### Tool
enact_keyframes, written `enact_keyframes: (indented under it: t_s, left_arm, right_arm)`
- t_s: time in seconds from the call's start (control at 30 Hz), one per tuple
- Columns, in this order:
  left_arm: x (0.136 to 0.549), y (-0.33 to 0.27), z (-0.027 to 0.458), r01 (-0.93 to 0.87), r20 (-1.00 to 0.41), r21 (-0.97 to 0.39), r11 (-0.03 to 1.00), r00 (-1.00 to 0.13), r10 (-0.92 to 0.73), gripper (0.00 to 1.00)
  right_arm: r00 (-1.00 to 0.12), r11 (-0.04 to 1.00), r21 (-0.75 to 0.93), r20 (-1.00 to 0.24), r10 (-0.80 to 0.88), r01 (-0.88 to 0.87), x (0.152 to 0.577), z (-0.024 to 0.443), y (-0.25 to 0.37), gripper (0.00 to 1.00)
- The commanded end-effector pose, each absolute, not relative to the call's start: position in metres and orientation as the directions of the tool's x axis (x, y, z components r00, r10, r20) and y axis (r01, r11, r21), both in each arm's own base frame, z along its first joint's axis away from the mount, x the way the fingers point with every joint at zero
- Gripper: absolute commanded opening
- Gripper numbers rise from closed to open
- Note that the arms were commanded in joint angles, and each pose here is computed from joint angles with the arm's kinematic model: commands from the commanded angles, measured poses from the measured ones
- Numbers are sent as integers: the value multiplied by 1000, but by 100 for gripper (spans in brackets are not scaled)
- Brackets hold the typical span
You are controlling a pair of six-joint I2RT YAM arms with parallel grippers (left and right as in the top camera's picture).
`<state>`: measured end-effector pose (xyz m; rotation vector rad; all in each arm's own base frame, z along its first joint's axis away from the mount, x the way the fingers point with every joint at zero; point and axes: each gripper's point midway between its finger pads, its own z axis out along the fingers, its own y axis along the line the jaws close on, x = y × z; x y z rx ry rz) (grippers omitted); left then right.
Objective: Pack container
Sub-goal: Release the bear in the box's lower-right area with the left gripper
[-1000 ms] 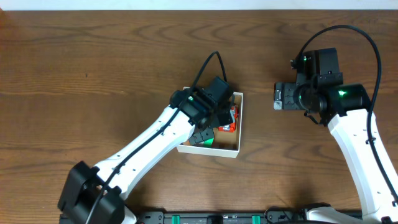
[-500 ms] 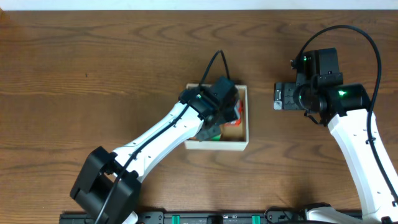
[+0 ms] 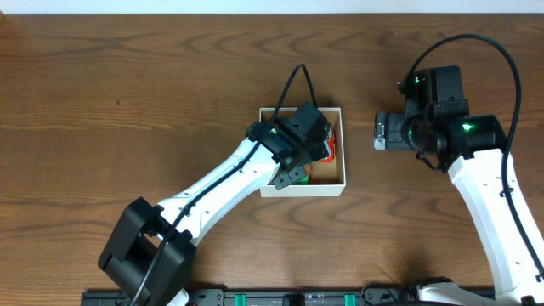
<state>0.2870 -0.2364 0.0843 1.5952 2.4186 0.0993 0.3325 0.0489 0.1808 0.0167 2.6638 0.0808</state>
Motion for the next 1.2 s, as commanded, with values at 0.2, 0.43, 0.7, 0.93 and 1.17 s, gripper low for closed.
enact_keyframes:
  t_s: [0.2,0.43,0.7,0.93,1.17]
  left_arm:
    - [287,-232,79,890,-139,192,413,-392,910,47]
    - [288,-232,87,887,-159,200,416,-389,907,73]
    - [288,-233,128,868,-262,242,433,-372,891,95]
    - [277,-223,166,854,-328,268,447,-355,875,98]
    - [276,-222,174,823,-366,249,510,-408,837,41]
  right_arm:
    - [-879,997,42,-471,76,63,338,185,25,90]
    - [-876,993,56,-468,118,104,338,185,12,93]
    - [-877,993,56,-466,121,107,338,185,11,93]
    - [-877,993,56,-465,121,107,337,185,11,93]
    - [-877,993,56,-466,121,107,338,185,11,93]
